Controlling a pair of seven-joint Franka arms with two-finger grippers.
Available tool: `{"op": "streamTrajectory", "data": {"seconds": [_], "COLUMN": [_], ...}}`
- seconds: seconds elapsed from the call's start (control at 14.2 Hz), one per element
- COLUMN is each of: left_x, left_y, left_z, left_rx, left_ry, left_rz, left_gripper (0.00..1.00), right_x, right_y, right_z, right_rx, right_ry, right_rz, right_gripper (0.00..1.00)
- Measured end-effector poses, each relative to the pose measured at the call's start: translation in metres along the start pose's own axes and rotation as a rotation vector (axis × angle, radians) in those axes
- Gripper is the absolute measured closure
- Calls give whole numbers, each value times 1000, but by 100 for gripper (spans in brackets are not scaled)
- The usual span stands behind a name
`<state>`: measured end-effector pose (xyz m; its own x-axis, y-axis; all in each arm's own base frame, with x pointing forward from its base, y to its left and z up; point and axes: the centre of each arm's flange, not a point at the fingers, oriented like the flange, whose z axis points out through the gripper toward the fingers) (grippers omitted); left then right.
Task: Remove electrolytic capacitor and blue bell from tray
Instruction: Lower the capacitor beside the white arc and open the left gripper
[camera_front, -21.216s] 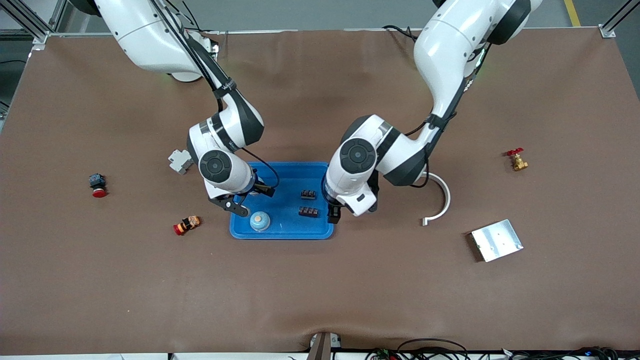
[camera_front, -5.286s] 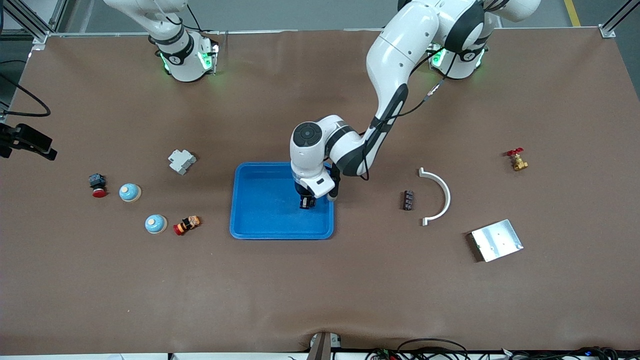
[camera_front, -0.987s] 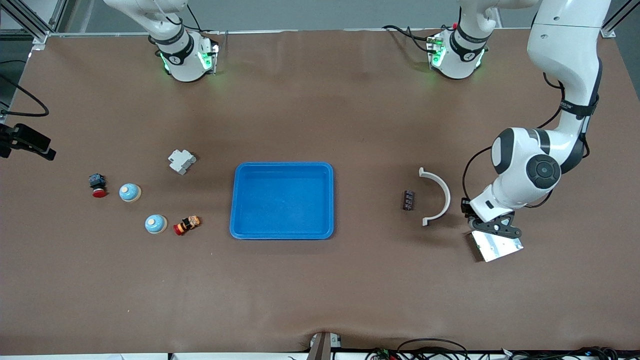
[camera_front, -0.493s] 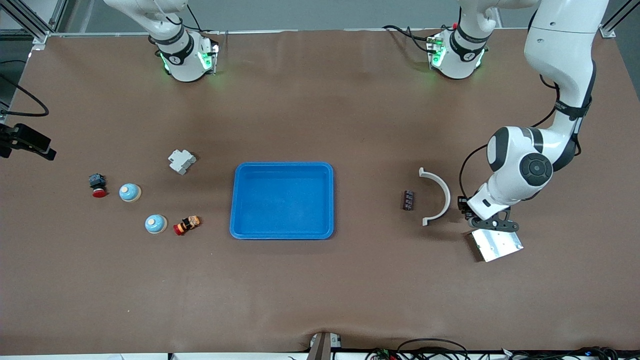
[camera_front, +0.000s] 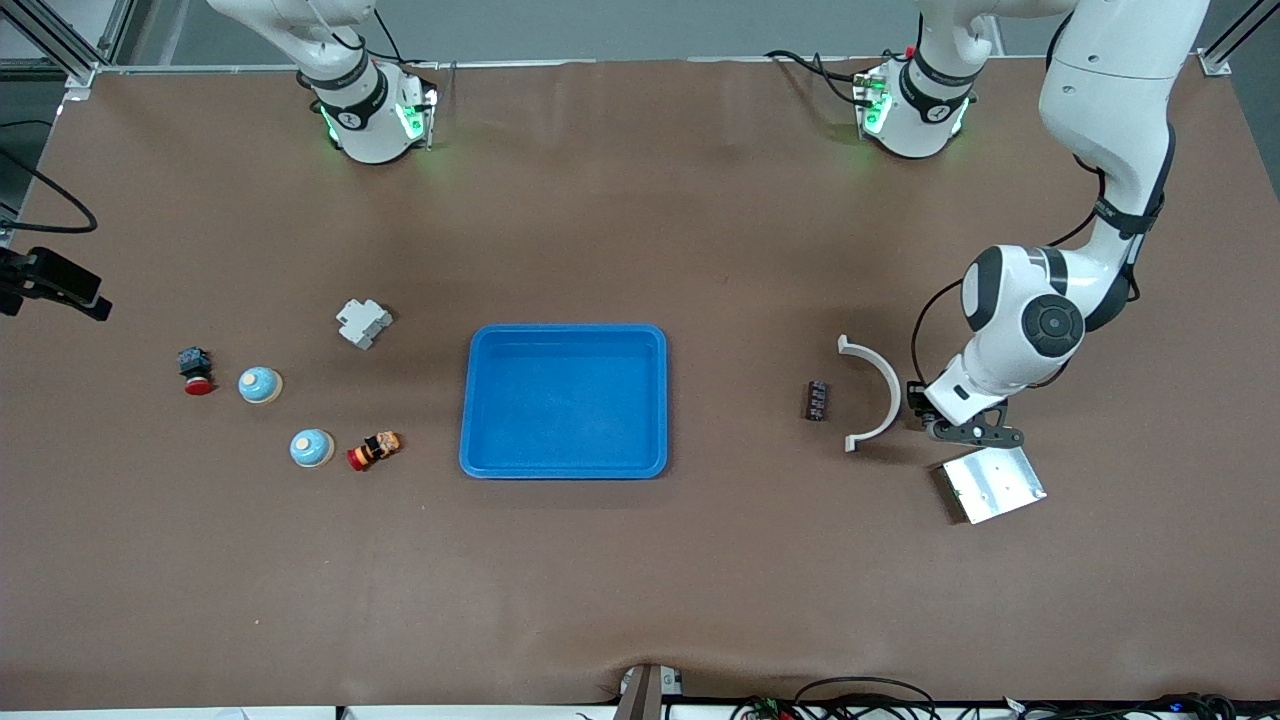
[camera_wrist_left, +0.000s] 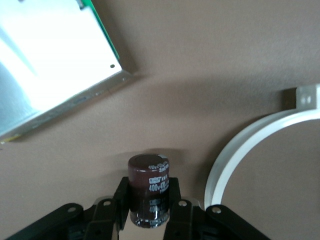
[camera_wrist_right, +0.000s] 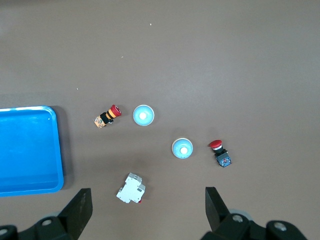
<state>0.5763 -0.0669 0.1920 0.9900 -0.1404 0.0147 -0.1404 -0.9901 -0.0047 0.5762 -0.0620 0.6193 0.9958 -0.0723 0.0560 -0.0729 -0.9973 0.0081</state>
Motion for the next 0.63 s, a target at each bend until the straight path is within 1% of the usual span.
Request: {"op": "streamTrajectory", "data": {"seconds": [0.63], "left_x": [-9], "left_y": [4], "left_z": [8], "left_rx": [-2], "left_ry": [-22], "left_rz": [7], "left_gripper": [66], "right_x": [0], "right_y": [0], "right_z": [0], "right_rx": [1], "right_ry": [-1], "right_rz": [0], "right_gripper": [0]}}
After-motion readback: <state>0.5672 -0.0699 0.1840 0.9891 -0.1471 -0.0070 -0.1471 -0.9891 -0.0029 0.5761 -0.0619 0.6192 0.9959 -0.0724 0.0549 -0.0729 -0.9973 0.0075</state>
